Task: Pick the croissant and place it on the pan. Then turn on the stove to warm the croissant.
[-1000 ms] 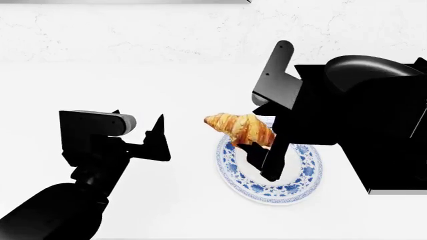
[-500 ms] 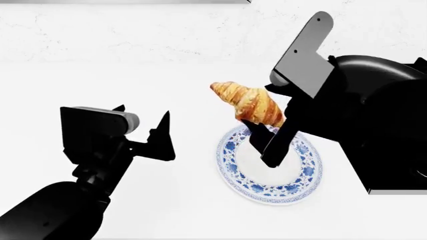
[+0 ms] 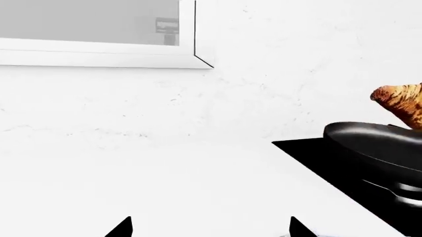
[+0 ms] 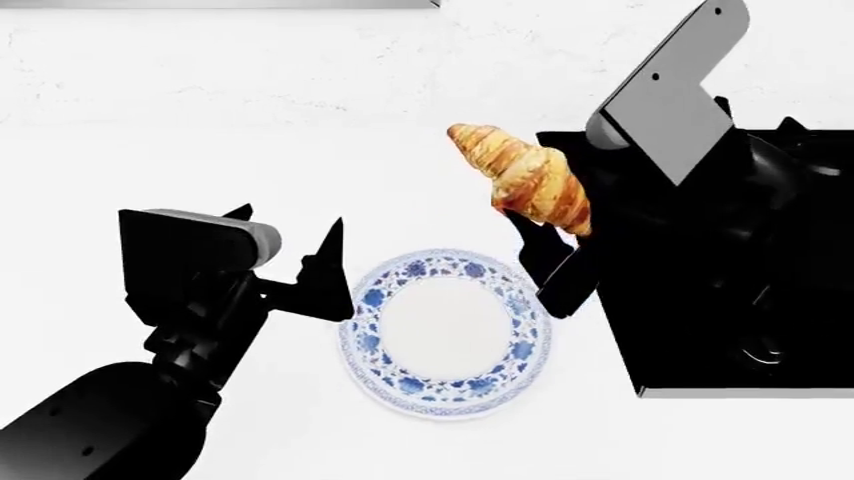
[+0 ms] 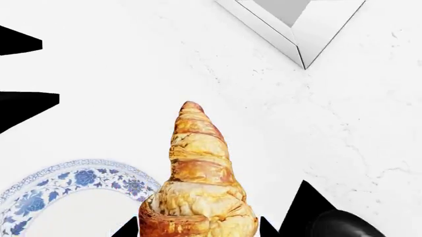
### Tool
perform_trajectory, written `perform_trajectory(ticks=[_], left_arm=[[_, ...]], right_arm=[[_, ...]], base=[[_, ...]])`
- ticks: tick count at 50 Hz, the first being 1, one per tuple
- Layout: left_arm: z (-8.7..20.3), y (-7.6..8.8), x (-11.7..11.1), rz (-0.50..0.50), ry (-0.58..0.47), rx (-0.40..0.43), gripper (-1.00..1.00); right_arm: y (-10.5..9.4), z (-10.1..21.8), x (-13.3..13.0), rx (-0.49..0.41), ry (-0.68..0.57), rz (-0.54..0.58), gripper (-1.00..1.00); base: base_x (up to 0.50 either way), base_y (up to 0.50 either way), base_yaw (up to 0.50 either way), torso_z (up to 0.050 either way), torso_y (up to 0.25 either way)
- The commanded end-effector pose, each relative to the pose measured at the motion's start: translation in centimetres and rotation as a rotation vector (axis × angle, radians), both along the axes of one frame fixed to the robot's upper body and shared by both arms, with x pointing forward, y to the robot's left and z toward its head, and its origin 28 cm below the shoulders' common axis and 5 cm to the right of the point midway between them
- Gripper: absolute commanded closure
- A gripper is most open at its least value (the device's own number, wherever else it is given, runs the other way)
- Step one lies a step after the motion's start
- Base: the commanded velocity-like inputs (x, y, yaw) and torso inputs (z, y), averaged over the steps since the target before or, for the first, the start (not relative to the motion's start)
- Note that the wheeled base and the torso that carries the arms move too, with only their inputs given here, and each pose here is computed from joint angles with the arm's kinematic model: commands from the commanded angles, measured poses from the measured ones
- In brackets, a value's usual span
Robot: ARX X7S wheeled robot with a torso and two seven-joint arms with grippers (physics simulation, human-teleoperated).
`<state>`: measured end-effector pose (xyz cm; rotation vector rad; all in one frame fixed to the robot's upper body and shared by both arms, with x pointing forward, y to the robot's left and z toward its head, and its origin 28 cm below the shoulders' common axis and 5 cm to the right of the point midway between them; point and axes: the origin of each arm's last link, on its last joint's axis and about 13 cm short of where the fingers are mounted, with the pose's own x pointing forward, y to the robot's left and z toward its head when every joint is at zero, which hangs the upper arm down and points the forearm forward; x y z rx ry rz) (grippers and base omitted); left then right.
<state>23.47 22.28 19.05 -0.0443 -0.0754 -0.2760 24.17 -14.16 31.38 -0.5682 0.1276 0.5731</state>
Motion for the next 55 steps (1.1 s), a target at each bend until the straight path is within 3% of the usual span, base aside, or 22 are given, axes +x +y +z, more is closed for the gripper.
perform_trajectory(ticks=[1,35,47,52,54,55], left_arm=[[0.1,0.0,-0.1,-0.002,-0.003,0.002,-1.00],[0.2,0.1,-0.7,-0.015,-0.019,0.001,-1.00],[0.2,0.3,-0.7,-0.010,-0.019,-0.005,-1.00],[0.1,0.3,-0.6,-0.010,-0.016,-0.009,-1.00],[0.1,0.3,-0.6,-0.008,-0.015,-0.009,-1.00],[0.1,0.3,-0.6,-0.008,-0.014,-0.009,-1.00]], right_arm=[[-0.3,0.3,-0.3,0.005,-0.038,-0.023,1.00],[0.1,0.7,-1.4,-0.004,-0.056,-0.040,1.00],[0.2,0.7,-1.2,-0.015,-0.062,-0.046,1.00],[0.2,0.9,-1.0,0.033,-0.070,-0.055,1.00],[0.3,0.6,-1.0,0.004,-0.065,-0.054,1.00],[0.3,0.4,-1.0,-0.052,-0.064,-0.071,1.00]], base=[[0.06,-0.50,0.00,0.000,0.000],[0.05,-0.49,0.00,0.000,0.000],[0.01,-0.04,0.00,0.000,0.001],[0.00,0.00,0.00,0.000,0.000],[0.00,0.00,0.00,0.000,0.000],[0.00,0.00,0.00,0.000,0.000]])
